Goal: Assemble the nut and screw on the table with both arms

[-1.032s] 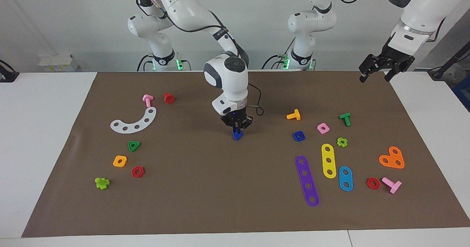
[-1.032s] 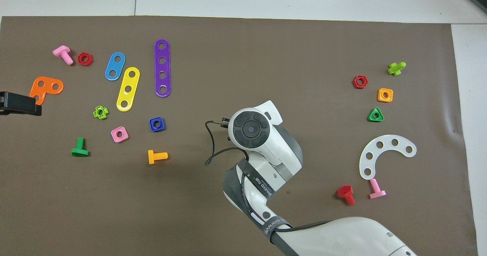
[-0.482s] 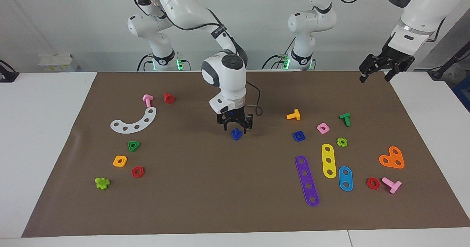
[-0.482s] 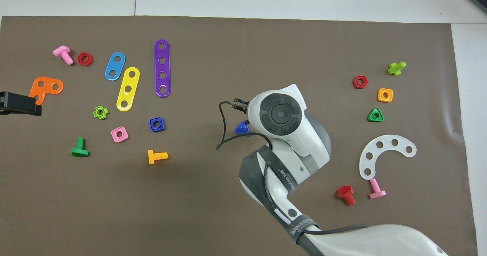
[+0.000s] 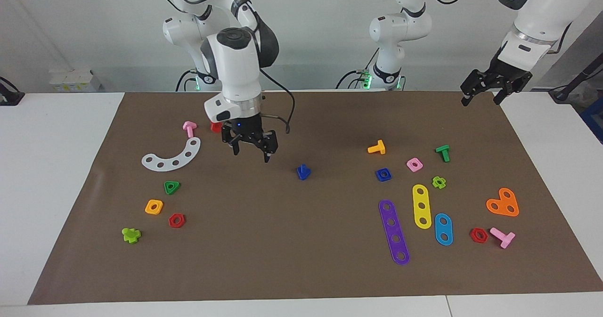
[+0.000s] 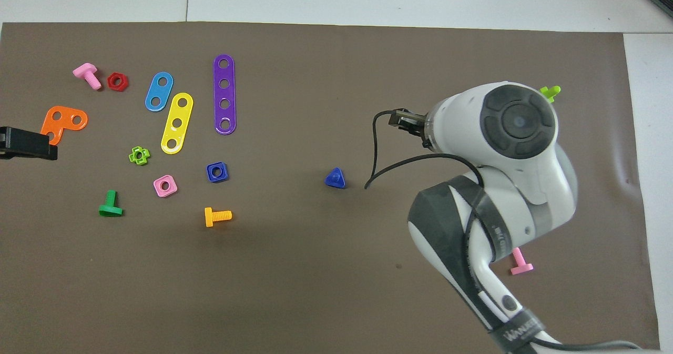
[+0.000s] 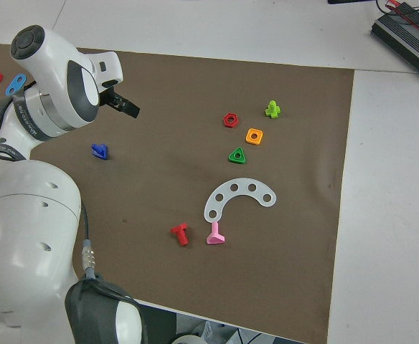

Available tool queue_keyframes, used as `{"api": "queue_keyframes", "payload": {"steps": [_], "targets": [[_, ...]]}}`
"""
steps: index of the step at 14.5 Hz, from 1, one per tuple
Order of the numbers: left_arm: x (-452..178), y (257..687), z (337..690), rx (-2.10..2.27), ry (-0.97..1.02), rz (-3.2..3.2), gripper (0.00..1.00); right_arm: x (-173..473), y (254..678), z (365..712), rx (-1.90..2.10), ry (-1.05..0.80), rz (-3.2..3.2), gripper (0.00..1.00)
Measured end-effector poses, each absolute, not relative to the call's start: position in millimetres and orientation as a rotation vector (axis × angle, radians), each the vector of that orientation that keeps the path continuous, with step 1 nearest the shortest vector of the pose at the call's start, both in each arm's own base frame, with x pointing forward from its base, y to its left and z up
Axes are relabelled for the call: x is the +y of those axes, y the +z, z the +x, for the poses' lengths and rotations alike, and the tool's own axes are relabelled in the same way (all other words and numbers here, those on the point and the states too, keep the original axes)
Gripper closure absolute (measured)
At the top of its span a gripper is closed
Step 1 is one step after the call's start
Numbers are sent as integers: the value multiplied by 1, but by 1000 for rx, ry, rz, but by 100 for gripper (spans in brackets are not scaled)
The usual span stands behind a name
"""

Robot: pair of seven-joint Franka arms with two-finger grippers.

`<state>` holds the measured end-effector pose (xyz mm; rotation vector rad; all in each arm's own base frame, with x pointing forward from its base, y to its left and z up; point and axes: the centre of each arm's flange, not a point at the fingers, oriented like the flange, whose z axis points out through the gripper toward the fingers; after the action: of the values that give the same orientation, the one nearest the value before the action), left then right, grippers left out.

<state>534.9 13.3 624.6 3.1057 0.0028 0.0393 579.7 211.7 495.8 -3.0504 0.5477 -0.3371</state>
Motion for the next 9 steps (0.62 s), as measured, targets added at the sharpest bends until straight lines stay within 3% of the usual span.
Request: {"api": "queue_keyframes", "payload": {"steps": [5, 9], "targets": [[13, 625, 535, 3, 39, 3106, 0, 102, 540, 566, 515, -244, -3045, 0], [13, 625, 535, 3, 39, 3106, 0, 58, 572, 554, 416, -204, -3087, 0]]}}
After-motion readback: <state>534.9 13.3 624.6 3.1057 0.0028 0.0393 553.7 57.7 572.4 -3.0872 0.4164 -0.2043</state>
